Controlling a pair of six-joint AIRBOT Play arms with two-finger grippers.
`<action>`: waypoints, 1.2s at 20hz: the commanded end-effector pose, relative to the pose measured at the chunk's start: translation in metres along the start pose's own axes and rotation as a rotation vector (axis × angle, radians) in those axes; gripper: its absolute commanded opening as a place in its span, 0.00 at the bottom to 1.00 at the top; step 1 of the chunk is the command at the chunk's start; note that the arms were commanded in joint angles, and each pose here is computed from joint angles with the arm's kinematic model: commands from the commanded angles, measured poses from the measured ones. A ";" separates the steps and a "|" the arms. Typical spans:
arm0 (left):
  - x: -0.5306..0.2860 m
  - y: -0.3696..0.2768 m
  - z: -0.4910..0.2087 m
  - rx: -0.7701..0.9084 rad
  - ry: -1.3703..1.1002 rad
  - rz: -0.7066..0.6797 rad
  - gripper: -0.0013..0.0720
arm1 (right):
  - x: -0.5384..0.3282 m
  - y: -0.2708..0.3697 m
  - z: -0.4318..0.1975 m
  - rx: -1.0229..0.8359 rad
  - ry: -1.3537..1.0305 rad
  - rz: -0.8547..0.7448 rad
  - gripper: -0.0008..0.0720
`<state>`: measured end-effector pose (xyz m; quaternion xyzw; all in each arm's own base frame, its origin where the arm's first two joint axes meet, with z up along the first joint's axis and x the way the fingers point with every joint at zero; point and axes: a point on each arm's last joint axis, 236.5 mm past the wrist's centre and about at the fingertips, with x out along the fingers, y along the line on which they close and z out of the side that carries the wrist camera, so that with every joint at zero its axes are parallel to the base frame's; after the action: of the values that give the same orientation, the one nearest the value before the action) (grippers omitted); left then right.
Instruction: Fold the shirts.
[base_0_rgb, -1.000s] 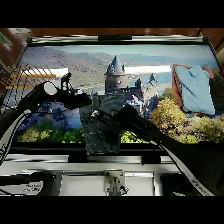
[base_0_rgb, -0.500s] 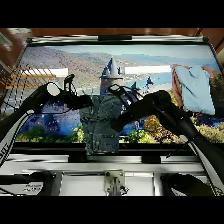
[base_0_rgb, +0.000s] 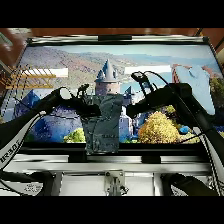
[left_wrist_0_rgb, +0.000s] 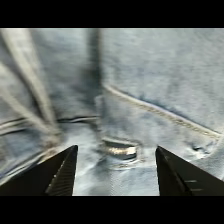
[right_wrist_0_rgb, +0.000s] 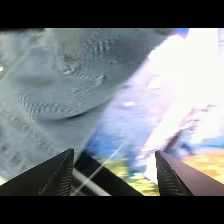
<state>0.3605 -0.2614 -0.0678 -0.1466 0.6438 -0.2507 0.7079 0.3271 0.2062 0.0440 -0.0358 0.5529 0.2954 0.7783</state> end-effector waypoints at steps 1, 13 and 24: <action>0.015 -0.010 -0.005 -0.020 0.030 -0.063 0.76 | -0.006 -0.027 0.001 0.043 -0.011 -0.044 0.88; -0.012 -0.069 0.048 0.058 -0.126 -0.296 0.12 | -0.008 -0.040 0.000 0.027 -0.006 -0.093 0.88; -0.012 -0.054 0.037 0.035 -0.037 -0.298 0.12 | -0.008 -0.043 0.000 0.030 -0.007 -0.105 0.88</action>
<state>0.3945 -0.2958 -0.0024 -0.2351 0.5768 -0.3661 0.6914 0.3456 0.1681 0.0388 -0.0548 0.5524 0.2489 0.7937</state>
